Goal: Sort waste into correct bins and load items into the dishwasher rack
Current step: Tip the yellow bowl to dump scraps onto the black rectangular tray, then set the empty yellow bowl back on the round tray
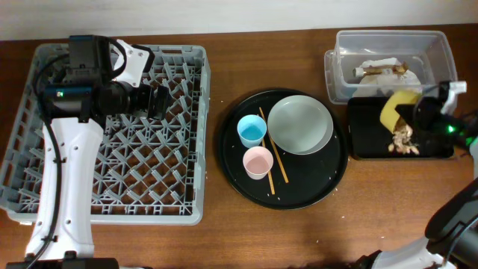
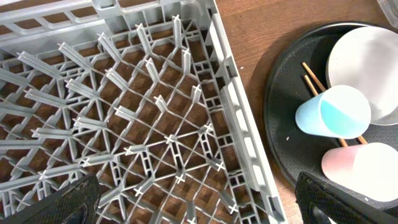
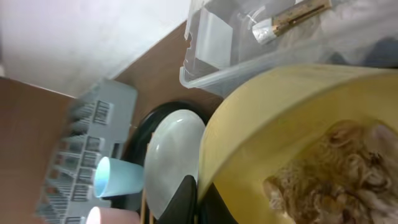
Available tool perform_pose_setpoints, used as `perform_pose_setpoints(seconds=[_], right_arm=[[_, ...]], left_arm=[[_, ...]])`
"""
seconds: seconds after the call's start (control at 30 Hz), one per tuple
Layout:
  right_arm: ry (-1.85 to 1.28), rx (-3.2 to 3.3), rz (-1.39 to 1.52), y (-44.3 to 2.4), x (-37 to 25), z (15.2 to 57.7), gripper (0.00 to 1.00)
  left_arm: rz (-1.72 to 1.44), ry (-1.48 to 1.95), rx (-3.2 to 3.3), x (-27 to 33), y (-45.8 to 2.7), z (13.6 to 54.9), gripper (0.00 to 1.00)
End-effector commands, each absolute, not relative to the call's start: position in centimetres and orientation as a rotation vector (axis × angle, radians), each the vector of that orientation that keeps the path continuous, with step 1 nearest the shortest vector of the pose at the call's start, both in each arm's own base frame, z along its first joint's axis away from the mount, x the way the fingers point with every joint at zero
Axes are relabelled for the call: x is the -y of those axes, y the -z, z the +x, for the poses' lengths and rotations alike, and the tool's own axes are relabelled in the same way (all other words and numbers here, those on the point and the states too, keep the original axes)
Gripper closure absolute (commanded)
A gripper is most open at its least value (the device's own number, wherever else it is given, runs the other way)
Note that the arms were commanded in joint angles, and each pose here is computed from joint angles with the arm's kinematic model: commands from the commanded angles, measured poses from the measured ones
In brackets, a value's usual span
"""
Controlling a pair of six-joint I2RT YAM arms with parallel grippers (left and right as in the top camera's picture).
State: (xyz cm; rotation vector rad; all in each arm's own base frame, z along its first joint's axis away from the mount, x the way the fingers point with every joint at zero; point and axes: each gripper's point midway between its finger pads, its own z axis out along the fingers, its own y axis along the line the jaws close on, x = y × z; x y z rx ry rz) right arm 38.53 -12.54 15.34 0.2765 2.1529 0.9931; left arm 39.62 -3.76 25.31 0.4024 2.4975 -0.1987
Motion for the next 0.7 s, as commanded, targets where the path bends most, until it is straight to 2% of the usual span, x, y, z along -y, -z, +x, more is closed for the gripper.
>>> perform_pose_setpoints(seconds=[0.0, 0.1, 0.23, 0.67], right_arm=[[-1.179, -1.942, 0.213, -18.2, 12.1, 37.6, 0.96], [-1.321, -1.765, 0.155, -21.4, 11.9, 36.7, 0.96], [-1.358, -1.762, 0.199, -21.6, 12.1, 36.7, 0.96], [-1.715, -1.778, 0.688, -22.2, 12.7, 37.5, 0.96]], left_arm=[[0.426, 0.205, -2.477, 4.1, -25.9, 39.9, 0.0], [0.426, 0.205, -2.477, 4.1, -25.9, 39.9, 0.0], [0.426, 0.205, -2.477, 4.1, -25.9, 39.9, 0.0], [0.426, 0.206, -2.477, 4.1, -25.9, 39.9, 0.0]])
